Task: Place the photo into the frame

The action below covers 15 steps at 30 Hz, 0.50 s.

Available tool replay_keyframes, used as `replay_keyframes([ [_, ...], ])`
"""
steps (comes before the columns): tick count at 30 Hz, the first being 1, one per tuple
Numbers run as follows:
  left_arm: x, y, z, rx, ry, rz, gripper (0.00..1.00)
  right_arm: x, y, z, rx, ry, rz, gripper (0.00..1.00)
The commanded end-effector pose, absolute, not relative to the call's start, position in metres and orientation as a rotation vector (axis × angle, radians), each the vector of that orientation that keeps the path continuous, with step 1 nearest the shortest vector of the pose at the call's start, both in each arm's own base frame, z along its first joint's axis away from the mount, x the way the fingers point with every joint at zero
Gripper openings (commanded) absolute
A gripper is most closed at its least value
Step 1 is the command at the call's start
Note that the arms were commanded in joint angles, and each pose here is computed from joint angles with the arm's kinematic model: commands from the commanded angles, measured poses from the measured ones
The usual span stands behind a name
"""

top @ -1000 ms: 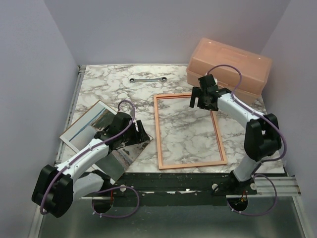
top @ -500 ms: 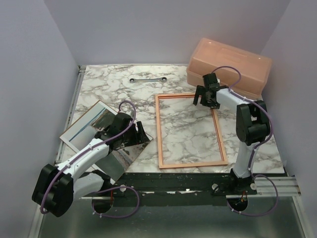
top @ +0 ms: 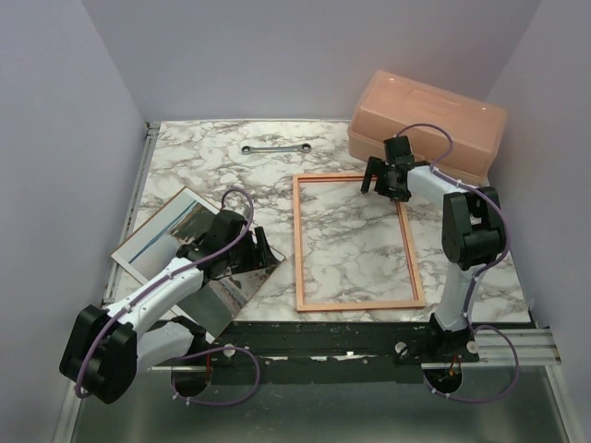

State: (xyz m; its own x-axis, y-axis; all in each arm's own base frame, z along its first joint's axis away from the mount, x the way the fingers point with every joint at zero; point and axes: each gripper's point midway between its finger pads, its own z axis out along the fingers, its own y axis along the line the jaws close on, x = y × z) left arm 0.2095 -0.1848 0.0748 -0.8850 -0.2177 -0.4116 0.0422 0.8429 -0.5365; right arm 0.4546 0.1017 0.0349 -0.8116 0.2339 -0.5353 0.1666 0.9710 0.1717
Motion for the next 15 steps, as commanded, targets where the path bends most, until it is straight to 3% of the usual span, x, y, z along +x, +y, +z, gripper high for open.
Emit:
replay_keyframes([
  [1, 0.212, -0.179, 0.084, -0.125, 2.525, -0.732, 0.66, 0.441, 0.113, 0.020, 0.273, 2.597, 0.221, 1.00],
  [9, 0.211, -0.166, 0.090, -0.157, 2.499, -0.683, 0.67, 0.443, 0.131, 0.099, 0.214, 2.479, 0.385, 1.00],
  [15, 0.208, -0.148, 0.085, -0.210, 2.506, -0.621, 0.66, 0.419, 0.176, 0.123, 0.126, 2.470, 0.549, 1.00],
])
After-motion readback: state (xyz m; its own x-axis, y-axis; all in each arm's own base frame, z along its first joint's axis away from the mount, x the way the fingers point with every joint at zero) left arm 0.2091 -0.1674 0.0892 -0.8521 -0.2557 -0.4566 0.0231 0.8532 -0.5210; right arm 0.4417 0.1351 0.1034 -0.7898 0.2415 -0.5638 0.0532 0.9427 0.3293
